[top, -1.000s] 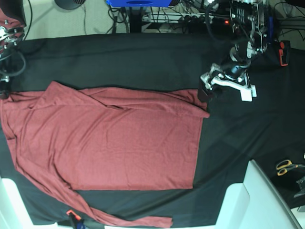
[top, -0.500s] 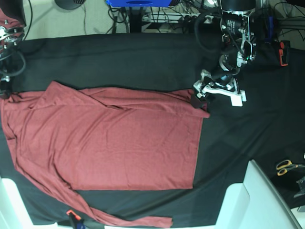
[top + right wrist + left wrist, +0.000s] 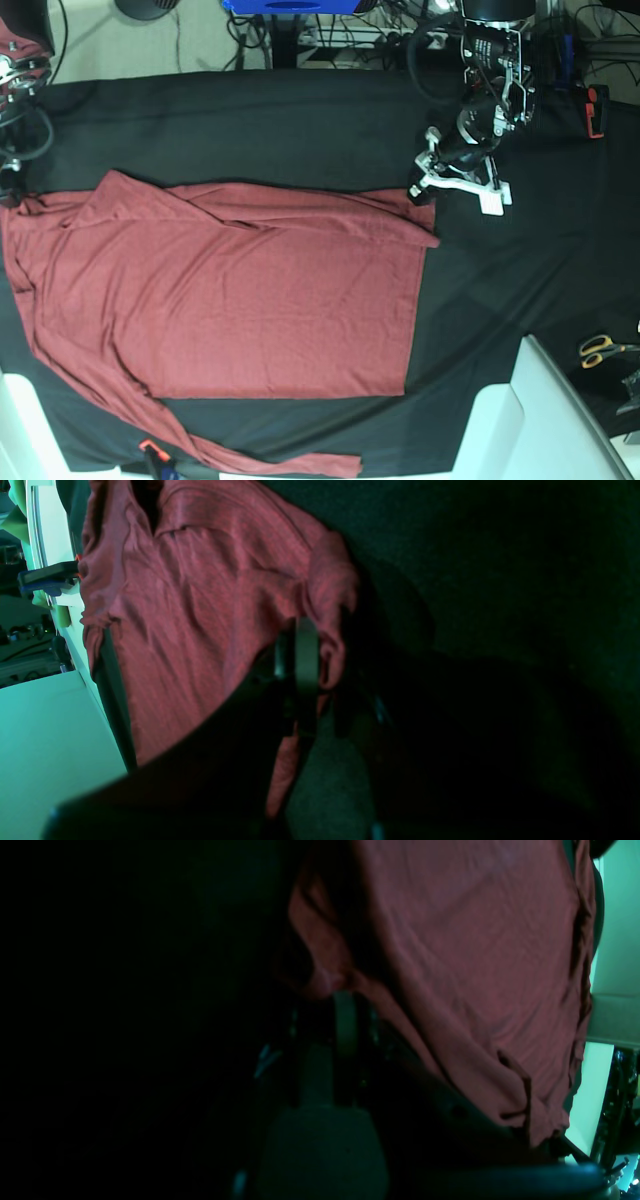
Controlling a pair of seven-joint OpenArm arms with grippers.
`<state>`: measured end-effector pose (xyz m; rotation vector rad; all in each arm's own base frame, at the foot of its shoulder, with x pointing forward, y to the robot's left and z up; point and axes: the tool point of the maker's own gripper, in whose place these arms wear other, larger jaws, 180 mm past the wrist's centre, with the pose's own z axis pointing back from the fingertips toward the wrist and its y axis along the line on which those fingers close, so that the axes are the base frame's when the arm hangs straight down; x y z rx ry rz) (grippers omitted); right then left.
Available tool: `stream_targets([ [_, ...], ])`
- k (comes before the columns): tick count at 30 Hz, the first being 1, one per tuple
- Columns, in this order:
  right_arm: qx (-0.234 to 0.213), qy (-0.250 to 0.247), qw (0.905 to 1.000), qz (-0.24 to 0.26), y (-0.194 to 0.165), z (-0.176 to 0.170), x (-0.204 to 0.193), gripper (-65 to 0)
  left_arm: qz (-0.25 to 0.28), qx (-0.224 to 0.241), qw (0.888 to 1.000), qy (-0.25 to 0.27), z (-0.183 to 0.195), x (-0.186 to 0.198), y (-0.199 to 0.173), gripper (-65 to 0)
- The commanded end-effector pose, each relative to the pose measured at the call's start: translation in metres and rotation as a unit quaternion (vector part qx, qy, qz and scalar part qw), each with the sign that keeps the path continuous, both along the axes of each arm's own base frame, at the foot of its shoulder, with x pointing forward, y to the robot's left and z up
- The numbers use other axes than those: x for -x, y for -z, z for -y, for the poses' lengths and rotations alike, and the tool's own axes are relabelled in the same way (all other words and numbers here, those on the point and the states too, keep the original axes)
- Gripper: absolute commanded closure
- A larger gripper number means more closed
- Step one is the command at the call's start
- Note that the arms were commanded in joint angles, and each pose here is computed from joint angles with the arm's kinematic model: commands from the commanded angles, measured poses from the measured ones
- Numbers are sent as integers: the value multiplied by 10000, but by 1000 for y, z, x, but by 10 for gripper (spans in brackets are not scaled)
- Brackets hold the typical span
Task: Fold the T-shirt properly
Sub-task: 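Grasp the hem edge with the left gripper and pull it outward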
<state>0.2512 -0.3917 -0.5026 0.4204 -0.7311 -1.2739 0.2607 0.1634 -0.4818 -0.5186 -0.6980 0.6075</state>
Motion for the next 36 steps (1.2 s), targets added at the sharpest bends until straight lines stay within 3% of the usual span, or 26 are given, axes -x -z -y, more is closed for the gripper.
stream_targets([
  [1, 86, -22, 10000, -10, -6, 9, -2, -5, 249, 10, 9997, 6, -1, -12, -12, -33],
  [2, 86, -22, 10000, -10, -6, 9, -2, -5, 261, 12, 9997, 19, -1, -13, -12, 0],
  [20, 61, -132, 9998, -133, -3, 8, 8, -2, 159, -135, 9997, -110, -8, 7, -17, 0],
  [31, 489, -324, 9981, -204, -29, 32, 18, -2, 202, -374, 9991, 31, -18, 27, -28, 0],
  [36, 740, -392, 9962, -234, -43, 43, 22, -2, 21, -332, 9984, 462, -9, 32, -36, 0],
])
